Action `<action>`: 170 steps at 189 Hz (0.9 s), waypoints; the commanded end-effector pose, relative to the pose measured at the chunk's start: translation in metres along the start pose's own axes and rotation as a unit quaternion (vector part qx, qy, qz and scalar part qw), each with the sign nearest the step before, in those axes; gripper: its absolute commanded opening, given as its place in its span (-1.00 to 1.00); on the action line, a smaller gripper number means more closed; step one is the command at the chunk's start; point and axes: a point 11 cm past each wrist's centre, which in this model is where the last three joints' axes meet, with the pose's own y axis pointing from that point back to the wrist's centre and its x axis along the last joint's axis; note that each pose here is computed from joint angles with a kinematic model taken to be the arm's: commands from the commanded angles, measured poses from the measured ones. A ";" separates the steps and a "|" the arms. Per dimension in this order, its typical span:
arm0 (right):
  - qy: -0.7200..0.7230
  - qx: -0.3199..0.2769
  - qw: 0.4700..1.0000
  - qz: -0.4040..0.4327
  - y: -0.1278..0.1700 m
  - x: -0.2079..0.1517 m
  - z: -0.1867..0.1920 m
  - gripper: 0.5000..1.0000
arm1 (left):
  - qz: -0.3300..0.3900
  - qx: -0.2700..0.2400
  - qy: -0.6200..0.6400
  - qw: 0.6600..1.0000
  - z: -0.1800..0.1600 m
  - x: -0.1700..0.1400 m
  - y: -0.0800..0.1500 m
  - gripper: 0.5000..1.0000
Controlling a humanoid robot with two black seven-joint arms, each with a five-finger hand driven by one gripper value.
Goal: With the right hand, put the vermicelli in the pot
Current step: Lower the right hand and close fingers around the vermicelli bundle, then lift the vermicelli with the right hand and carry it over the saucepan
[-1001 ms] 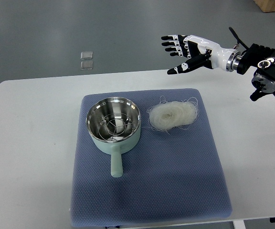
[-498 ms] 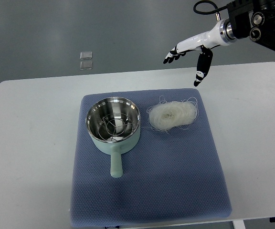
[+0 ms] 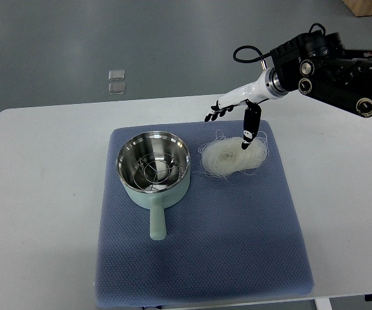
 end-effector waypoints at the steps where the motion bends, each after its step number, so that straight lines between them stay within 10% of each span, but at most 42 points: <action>1: -0.009 -0.004 1.000 0.006 -0.009 -0.007 0.005 0.81 | 0.001 0.000 0.000 1.000 0.000 0.001 0.000 1.00; 96: -0.044 -0.014 0.999 0.013 -0.036 -0.051 0.029 0.73 | 0.002 0.001 0.000 1.000 -0.001 0.001 0.000 1.00; 119: -0.047 -0.017 0.999 0.020 -0.042 -0.059 0.031 0.18 | 0.001 0.001 0.000 1.000 -0.001 0.001 0.000 1.00; 139: -0.045 -0.016 0.999 0.021 -0.047 -0.063 0.029 -1.00 | 0.003 0.001 0.001 1.000 -0.001 0.002 0.000 1.00; 170: -0.034 -0.021 0.999 0.028 -0.047 -0.063 0.030 -1.00 | 0.004 0.001 0.001 1.000 -0.001 0.003 0.000 1.00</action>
